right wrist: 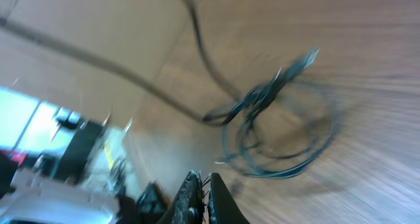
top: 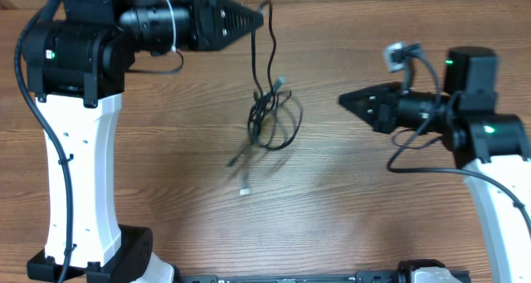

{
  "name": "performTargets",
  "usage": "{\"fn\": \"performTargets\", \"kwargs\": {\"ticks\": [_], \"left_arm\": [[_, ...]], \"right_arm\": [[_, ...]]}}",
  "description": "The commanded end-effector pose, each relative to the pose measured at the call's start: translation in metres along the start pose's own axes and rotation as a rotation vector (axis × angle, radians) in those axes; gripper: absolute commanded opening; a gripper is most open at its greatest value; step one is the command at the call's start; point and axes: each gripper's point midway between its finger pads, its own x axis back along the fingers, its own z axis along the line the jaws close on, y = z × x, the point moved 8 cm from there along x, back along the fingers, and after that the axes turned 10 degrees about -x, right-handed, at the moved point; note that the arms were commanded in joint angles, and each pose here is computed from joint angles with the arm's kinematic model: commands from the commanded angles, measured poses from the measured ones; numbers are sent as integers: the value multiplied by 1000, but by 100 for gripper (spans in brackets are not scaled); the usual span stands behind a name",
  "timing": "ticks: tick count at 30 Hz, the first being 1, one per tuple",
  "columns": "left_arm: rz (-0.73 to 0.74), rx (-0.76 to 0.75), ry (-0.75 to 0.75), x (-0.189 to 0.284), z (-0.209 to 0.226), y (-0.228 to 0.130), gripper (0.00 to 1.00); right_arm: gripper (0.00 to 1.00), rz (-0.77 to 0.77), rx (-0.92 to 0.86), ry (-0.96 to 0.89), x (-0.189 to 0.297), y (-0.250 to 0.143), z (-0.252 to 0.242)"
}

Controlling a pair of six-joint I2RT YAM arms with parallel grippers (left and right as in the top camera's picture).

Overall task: Untangle cables
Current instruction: 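Lift the cable bundle high with the left gripper, letting strands hang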

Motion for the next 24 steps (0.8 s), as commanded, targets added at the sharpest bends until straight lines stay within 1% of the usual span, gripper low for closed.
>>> {"fn": "performTargets", "kwargs": {"ticks": [1, 4, 10, 11, 12, 13, 14, 17, 18, 19, 21, 24], "left_arm": [[-61, 35, -59, 13, -17, 13, 4], [-91, 19, -105, 16, -23, 23, 4], [-98, 20, -136, 17, -28, 27, 4], [-95, 19, -141, 17, -28, 27, 4], [-94, 20, -143, 17, -29, 26, 4], [-94, 19, -143, 17, -29, 26, 4], [-94, 19, -143, 17, -29, 26, 4], [-94, 19, -143, 17, -29, 26, 4], [-94, 19, -143, 17, -29, 26, 4], [-95, 19, -142, 17, -28, 27, 4], [-95, 19, -142, 17, -28, 27, 4], [-95, 19, -143, 17, -29, 27, 4]], "right_arm": [[4, 80, 72, 70, -22, -8, 14], [4, 119, 139, 90, -39, -14, 23], [4, 92, 220, -49, -57, -15, 25], [5, 80, 228, -74, -58, -14, 24], [15, 68, 236, -90, -58, -12, 23], [33, 60, 242, -95, -58, -11, 23], [38, 53, 248, -91, -59, -9, 24], [50, 15, 233, -76, -59, -3, 27], [49, -4, 214, -70, -59, 1, 29], [44, -35, 161, -80, -59, 5, 29], [39, -109, 8, -121, -60, 15, 25], [38, -167, -157, -154, -64, 22, 19]]}}
